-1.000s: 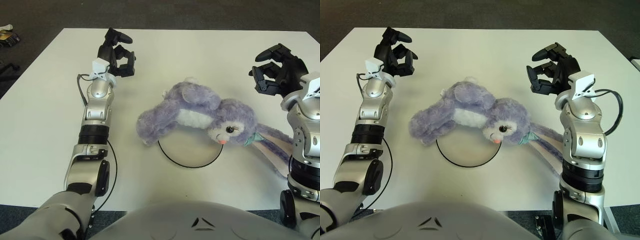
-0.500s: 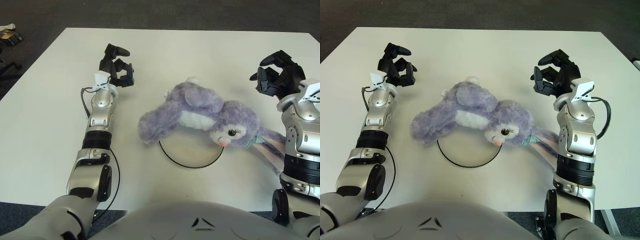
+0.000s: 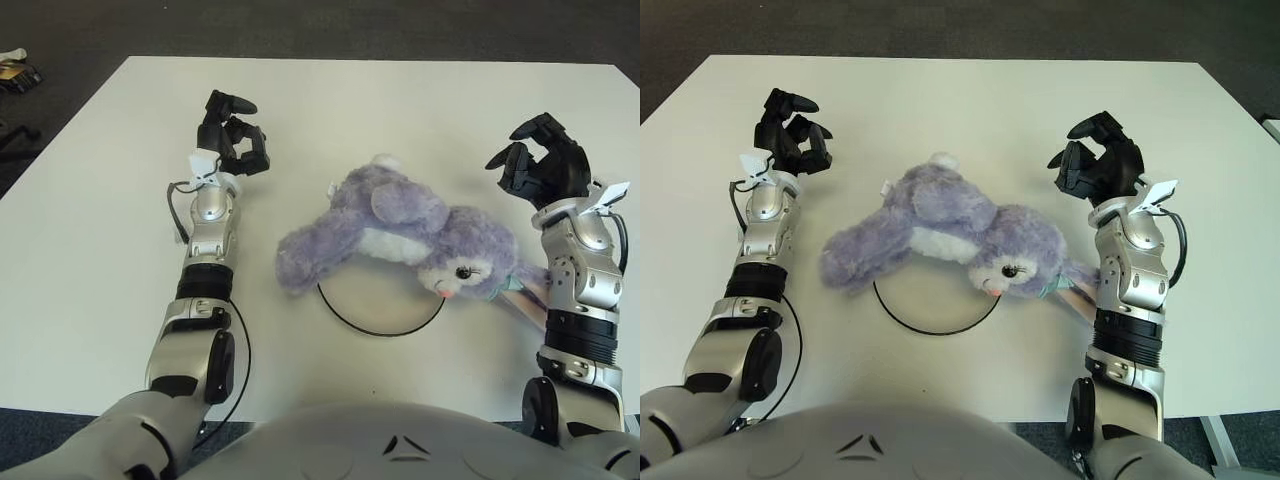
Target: Put the doll into the plate.
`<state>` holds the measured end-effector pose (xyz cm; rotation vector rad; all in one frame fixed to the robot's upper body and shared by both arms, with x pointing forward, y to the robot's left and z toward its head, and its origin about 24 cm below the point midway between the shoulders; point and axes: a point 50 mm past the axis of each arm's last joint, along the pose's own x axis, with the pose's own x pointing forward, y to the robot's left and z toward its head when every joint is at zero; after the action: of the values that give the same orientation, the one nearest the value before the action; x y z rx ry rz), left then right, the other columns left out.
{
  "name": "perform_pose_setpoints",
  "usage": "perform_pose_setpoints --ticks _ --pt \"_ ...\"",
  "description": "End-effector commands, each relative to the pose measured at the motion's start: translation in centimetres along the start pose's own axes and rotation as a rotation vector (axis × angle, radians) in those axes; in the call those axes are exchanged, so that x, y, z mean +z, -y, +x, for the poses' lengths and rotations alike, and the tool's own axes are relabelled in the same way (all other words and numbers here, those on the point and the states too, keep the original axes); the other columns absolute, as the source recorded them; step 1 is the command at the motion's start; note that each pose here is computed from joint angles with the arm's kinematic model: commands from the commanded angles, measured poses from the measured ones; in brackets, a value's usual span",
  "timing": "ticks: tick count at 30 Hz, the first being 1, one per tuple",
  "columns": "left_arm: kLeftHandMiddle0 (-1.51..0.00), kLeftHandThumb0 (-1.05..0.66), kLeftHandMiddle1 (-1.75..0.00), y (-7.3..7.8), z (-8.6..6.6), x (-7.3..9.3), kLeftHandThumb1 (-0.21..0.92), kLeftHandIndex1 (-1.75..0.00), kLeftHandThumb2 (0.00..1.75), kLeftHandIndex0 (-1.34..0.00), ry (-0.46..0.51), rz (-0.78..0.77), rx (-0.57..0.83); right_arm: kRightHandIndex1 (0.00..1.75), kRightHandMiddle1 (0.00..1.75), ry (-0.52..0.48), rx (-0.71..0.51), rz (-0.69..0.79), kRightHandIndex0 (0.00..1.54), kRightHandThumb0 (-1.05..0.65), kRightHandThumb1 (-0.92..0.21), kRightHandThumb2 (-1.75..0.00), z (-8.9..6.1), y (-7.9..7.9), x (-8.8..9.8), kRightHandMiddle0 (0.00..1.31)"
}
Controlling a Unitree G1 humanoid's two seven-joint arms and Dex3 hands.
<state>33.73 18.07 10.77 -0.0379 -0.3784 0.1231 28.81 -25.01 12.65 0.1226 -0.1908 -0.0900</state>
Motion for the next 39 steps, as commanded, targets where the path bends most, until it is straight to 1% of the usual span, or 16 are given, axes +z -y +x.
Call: perform_pose_setpoints --ticks 1,7,11,18,24,30,39 --pt "-0.53 -0.01 -1.75 -0.2 -0.5 -0.6 0.27 -1.75 1.38 -0.52 -0.016 -0.035 -0.013 1.74 1.73 0.007 -0.005 0.065 0.69 -0.01 -0.18 -1.48 0.0 0.0 -0.3 0.51" --pt "-0.54 -0.01 -1.75 -0.3 -0.9 -1.3 0.26 -1.75 1.39 -0.52 -0.035 -0.050 0.001 1.75 1.67 -0.042 -0.001 0.114 0.71 -0.01 -0.15 -1.50 -0.4 -0.1 -1.2 0.57" --pt "-0.56 -0.01 -1.75 0.0 -1.0 -1.5 0.24 -1.75 1.41 -0.54 -0.045 -0.085 0.013 1.75 1.67 -0.072 -0.005 0.127 0.72 -0.01 -0.14 -1.50 -0.7 -0.1 -1.7 0.57" --pt "-0.57 -0.01 -1.75 0.0 -1.1 -1.9 0.23 -1.75 1.43 -0.55 -0.077 -0.101 -0.008 1.75 1.62 -0.090 0.001 0.128 0.76 -0.01 -0.11 -1.53 -1.0 -0.3 -2.0 0.61" --pt "-0.56 -0.01 -1.75 -0.2 -1.3 -2.2 0.23 -1.75 1.43 -0.55 -0.096 -0.108 -0.020 1.75 1.55 -0.100 0.007 0.102 0.80 -0.01 -0.05 -1.56 -1.1 -0.6 -2.1 0.68" --pt "-0.57 -0.01 -1.75 -0.2 -1.3 -2.3 0.23 -1.75 1.43 -0.55 -0.107 -0.117 -0.015 1.75 1.50 -0.118 0.001 0.071 0.81 -0.01 -0.03 -1.57 -1.2 -0.8 -2.2 0.73" --pt "-0.57 -0.01 -1.75 0.0 -1.4 -2.4 0.22 -1.75 1.44 -0.56 -0.111 -0.103 -0.025 1.75 1.49 -0.129 -0.004 0.043 0.81 -0.01 -0.03 -1.57 -1.2 -0.7 -2.5 0.75"
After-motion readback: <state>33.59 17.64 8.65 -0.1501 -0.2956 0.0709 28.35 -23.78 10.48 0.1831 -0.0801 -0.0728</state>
